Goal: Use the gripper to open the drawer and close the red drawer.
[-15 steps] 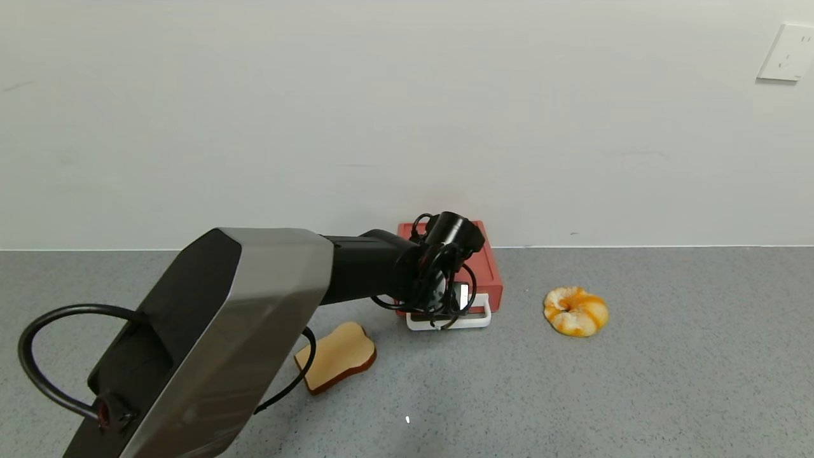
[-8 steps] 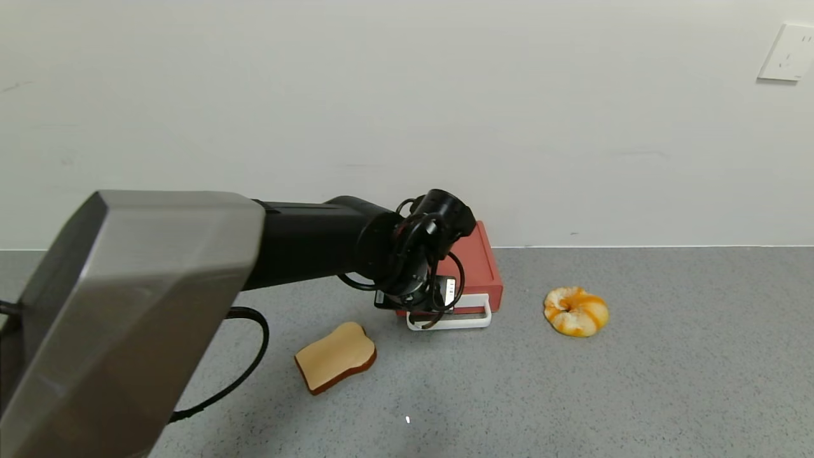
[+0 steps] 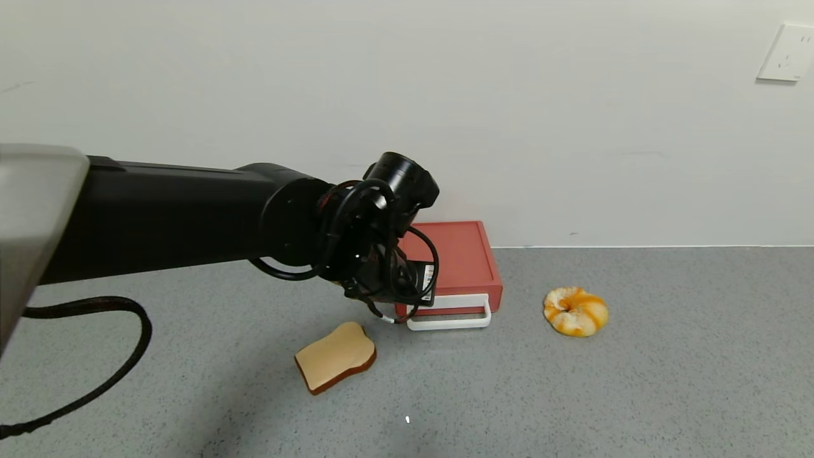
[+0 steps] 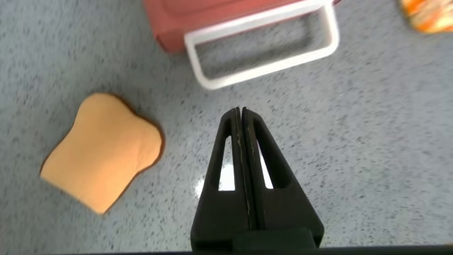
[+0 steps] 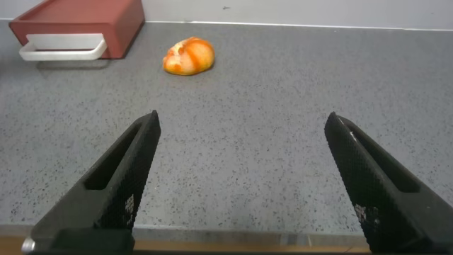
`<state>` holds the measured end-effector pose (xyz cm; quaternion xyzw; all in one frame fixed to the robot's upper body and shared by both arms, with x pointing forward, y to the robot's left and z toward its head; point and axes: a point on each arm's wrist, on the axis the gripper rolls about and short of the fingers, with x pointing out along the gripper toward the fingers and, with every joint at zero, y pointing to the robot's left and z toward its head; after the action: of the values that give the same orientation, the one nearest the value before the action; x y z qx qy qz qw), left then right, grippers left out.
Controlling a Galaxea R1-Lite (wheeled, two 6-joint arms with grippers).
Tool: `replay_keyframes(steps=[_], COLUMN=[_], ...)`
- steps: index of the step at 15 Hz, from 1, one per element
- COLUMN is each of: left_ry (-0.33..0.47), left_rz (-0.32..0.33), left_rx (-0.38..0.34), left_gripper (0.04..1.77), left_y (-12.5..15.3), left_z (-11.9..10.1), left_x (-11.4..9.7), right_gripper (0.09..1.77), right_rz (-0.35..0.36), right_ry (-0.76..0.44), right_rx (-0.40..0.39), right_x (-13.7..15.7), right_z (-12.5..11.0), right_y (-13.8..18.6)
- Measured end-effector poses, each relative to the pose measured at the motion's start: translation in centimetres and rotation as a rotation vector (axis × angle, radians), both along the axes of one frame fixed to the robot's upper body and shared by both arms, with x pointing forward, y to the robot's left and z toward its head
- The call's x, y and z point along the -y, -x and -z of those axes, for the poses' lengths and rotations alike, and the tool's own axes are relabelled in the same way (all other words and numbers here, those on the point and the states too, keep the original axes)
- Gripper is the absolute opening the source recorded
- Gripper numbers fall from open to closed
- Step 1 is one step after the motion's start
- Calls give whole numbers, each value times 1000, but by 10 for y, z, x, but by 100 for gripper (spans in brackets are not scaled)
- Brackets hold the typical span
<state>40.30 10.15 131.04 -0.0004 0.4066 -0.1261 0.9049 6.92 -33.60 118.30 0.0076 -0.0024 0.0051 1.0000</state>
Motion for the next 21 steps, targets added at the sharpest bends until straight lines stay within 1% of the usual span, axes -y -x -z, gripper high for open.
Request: replay_keyframes(steps=[1,3,5,7,10,11,12,14,15,17,19,21], left_ry=[22,41,68,78,90,93,86,76,90,97,109,96], left_rz=[18,69,106,116,115,114,123,179,209,251,283,362], left_rx=[24,70,133,175,206,216,227,251,272,307,323,339], left_gripper=[11,11,11,11,11,20,38,67,81,101,117,129], left_y=[2,11,22,34,53,58,63,72,77,86,94,103], left_z=[-2,-4,-9,-16,-28,-31,-34,-37,-40,-44,-48,-46], left_x=[-5,-19,-35,-50,-65,-69,-73,-80,-84,-93,-102,-110], right_gripper=[171,171,171,171,171,171,171,171,171,171,171,171], right_rz=[0,0,0,0,0,0,0,0,0,0,0,0], right_ry=[0,0,0,0,0,0,0,0,0,0,0,0], right_rx=[0,0,0,0,0,0,0,0,0,0,0,0], right_x=[0,0,0,0,0,0,0,0,0,0,0,0], right_z=[0,0,0,0,0,0,0,0,0,0,0,0], right_y=[0,0,0,0,0,0,0,0,0,0,0,0])
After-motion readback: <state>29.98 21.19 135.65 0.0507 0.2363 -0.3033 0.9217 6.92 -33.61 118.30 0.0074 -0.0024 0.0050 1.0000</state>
